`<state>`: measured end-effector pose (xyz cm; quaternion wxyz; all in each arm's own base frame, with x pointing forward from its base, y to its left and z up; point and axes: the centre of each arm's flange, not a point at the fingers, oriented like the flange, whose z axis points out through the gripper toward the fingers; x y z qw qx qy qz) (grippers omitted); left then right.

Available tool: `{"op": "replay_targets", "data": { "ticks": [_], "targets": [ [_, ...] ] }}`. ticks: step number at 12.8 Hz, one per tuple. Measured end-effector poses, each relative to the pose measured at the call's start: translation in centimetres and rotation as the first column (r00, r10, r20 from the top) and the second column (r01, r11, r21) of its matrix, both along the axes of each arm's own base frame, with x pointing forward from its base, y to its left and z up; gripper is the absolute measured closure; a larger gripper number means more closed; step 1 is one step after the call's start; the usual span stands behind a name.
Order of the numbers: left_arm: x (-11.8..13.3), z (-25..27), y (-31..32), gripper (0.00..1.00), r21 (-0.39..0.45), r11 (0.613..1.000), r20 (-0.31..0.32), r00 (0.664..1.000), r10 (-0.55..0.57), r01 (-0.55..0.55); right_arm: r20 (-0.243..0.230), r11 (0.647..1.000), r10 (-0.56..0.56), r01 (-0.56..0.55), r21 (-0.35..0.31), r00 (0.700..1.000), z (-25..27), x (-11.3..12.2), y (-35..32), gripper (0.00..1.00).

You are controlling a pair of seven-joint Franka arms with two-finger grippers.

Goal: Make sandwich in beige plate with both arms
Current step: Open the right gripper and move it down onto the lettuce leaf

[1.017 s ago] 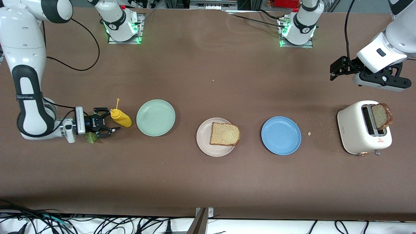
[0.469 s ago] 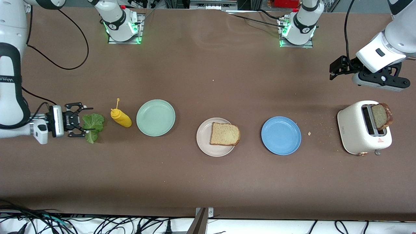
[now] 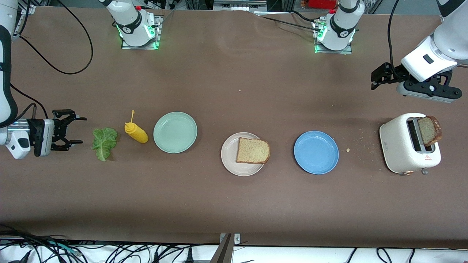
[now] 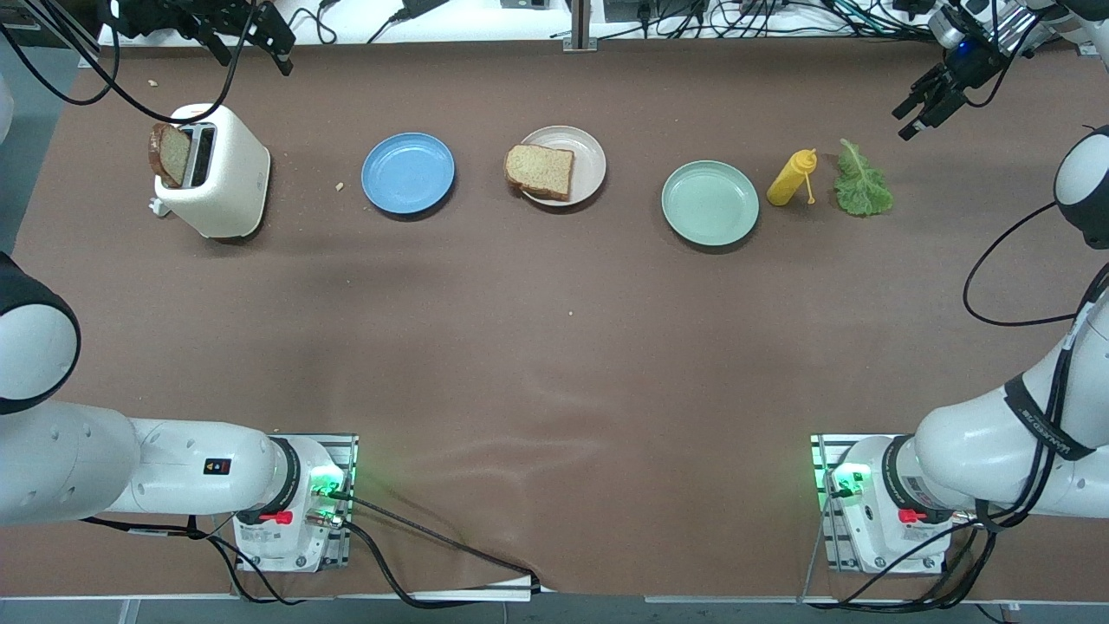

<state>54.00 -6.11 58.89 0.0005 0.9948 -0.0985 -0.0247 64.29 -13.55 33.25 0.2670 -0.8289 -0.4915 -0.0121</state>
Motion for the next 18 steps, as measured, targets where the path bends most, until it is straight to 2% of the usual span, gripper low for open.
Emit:
{"op": "replay_targets", "data": {
  "ticks": [2, 4, 7, 9, 12, 14, 15, 17, 18],
  "targets": [
    [0.0, 0.0, 0.0, 0.00, 0.000, 1.000, -0.001, 1.000, 0.000, 0.000, -0.003, 0.989, -0.095, 0.094, -0.113, 0.996, 0.3, 0.0, -0.5, 0.00],
    [0.0, 0.0, -0.1, 0.00, 0.000, 1.000, -0.002, 1.000, -0.002, 0.002, 0.012, 0.966, -0.185, 0.184, -0.183, 0.983, 0.4, 0.0, -0.8, 0.00],
    [0.0, 0.0, -0.1, 0.00, 0.000, 1.000, -0.003, 1.000, -0.003, 0.003, 0.007, 0.900, -0.358, 0.347, -0.266, 0.934, -0.1, 0.2, -0.1, 0.00],
    [-0.1, 0.0, -0.1, 0.00, 0.000, 1.000, -0.003, 1.000, -0.003, 0.003, 0.017, 0.817, -0.491, 0.467, -0.339, 0.871, 0.1, 0.2, 1.2, 0.00],
    [-0.1, 0.0, -0.2, 0.00, 0.000, 1.000, -0.003, 1.000, -0.004, 0.004, 0.045, 0.686, -0.653, 0.616, -0.387, 0.756, -0.1, 0.0, 2.3, 0.00],
    [-0.1, 0.0, -0.2, 0.00, 0.000, 1.000, -0.003, 1.000, -0.004, 0.004, 0.088, 0.581, -0.741, 0.702, -0.412, 0.665, -1.2, 0.0, 2.5, 0.00],
    [-0.1, 0.0, -0.2, 0.00, 0.000, 1.000, -0.004, 1.000, -0.004, 0.004, 0.120, 0.537, -0.768, 0.734, -0.417, 0.630, -1.9, 0.0, 2.8, 0.00],
    [-0.1, 0.0, -0.2, 0.00, 0.000, 1.000, -0.004, 1.000, -0.004, 0.004, 0.167, 0.456, -0.811, 0.785, -0.418, 0.560, -3.3, -0.2, 3.6, 0.00],
    [-0.1, 0.0, -0.2, 0.00, 0.000, 1.000, -0.004, 1.000, -0.004, 0.004, 0.173, 0.421, -0.833, 0.803, -0.421, 0.526, -3.8, -0.3, 4.3, 0.00]
  ]
}}
